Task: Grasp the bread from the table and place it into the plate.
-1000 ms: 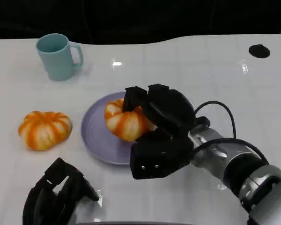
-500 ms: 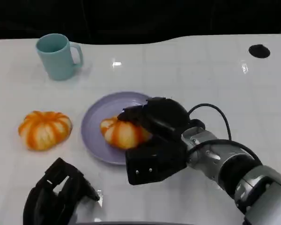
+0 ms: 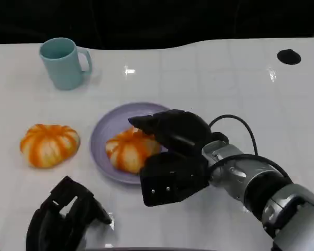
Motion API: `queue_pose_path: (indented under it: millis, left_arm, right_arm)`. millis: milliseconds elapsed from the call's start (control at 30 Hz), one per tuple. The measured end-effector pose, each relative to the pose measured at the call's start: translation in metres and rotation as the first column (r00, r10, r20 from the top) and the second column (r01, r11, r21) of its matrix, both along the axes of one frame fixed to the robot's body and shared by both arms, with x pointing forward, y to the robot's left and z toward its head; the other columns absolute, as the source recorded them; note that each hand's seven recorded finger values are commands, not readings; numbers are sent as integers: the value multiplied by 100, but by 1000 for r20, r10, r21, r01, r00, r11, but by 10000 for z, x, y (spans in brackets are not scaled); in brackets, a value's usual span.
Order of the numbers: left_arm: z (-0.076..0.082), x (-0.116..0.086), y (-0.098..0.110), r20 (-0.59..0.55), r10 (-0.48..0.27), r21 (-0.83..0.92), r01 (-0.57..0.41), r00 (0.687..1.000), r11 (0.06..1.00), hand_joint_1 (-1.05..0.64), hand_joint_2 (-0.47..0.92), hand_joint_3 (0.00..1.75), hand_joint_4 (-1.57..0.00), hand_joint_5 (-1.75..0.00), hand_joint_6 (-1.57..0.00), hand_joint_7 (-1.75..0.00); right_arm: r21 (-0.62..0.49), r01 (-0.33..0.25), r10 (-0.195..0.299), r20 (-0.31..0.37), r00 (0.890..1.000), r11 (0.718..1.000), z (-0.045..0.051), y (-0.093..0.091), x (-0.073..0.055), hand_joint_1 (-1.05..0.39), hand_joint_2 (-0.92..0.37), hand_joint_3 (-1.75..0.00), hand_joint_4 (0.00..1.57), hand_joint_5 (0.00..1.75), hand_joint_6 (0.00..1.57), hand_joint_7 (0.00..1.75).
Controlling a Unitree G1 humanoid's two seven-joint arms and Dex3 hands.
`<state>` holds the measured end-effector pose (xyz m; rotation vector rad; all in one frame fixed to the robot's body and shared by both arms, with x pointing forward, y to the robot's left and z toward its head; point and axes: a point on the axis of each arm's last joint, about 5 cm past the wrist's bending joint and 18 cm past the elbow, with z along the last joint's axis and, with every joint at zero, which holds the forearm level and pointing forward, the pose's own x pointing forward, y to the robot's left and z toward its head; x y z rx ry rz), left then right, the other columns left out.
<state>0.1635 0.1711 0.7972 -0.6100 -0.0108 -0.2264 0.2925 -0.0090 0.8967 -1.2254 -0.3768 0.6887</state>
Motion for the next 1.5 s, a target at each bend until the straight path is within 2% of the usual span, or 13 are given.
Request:
queue_pose_path:
  millis: [133, 267, 533, 733, 800, 867, 900, 967, 1067, 1133, 1267, 1367, 1500]
  left_arm:
    - [0, 1, -1, 1, 2, -2, -2, 1000, 1000, -53, 92, 27, -61, -175, -51, -149]
    - [2, 4, 0, 0, 1, -1, -1, 1000, 1000, -53, 92, 25, -62, -175, -52, -148]
    - [10, 33, -3, -1, -9, -2, 9, 1000, 1000, -55, 92, 25, -63, -175, -53, -149]
    - [15, 50, -4, 0, -13, 2, 13, 1000, 1000, -54, 92, 25, -62, -175, -52, -149]
    - [15, 51, -8, -3, -9, 2, 9, 1000, 1000, -55, 92, 26, -62, -175, -53, -149]
    - [15, 51, -18, -5, -6, -1, 6, 1000, 1000, -54, 92, 26, -62, -175, -53, -149]
    - [15, 51, -23, -5, -6, -2, 6, 1000, 1000, -54, 92, 27, -62, -175, -52, -149]
    - [15, 52, -33, -4, -6, -3, 6, 1000, 1000, -54, 92, 27, -62, -175, -53, -149]
    - [19, 54, -38, -2, -5, 1, 5, 1000, 1000, -55, 92, 27, -63, -175, -53, -151]
    - [20, 55, -40, -3, -4, 3, 4, 1000, 1000, -56, 92, 27, -63, -175, -53, -152]
    - [29, 49, -34, -3, 0, 17, 0, 1000, 1000, -56, 92, 27, -63, -175, -52, -152]
    - [26, 35, -25, -4, 3, 18, -3, 1000, 1000, -54, 92, 29, -61, -175, -49, -152]
    - [20, 18, -15, -4, 11, 13, -11, 1000, 1000, -56, 92, 27, -62, -175, -50, -152]
  right_arm:
    - [6, -27, 27, -25, 999, 1000, 41, -31, 27, -85, -92, -48, 12, 2, 12, 1]
    - [138, -64, 64, 7, 998, 988, 128, -139, 71, -81, -92, -52, 14, 3, 14, 1]
    - [276, -55, 52, 18, 998, 960, 72, -399, 24, -74, -92, -52, 18, 5, 17, 2]
    - [450, -54, 39, 42, 998, 891, 97, -609, -51, -66, -92, -45, 39, 15, 34, 9]
    - [501, -45, 40, 20, 999, 864, 73, -685, -91, -61, -92, -41, 55, 24, 49, 15]
    - [575, -16, 49, -43, 998, 818, 38, -787, -136, -58, -92, -39, 59, 38, 59, 18]
    - [609, -4, 60, -72, 996, 793, 22, -841, -158, -56, -92, -39, 52, 68, 64, 22]
    - [668, 20, 84, -123, 989, 744, -2, -944, -196, -54, -92, -36, 47, 93, 68, 30]
    - [747, 58, 121, -183, 976, 663, -57, -1095, -284, -48, -92, -30, 52, 105, 67, 55]
    - [777, 88, 135, -218, 967, 624, -114, -1176, -350, -47, -92, -31, 53, 123, 61, 88]
    - [832, 156, 164, -282, 945, 532, -245, -1354, -506, -50, -92, -33, 50, 140, 58, 111]
    - [860, 224, 198, -344, 918, 459, -337, -1471, -607, -51, -92, -35, 50, 153, 57, 120]
    - [879, 327, 272, -428, 862, 348, -477, -1574, -716, -56, -92, -36, 52, 159, 57, 124]
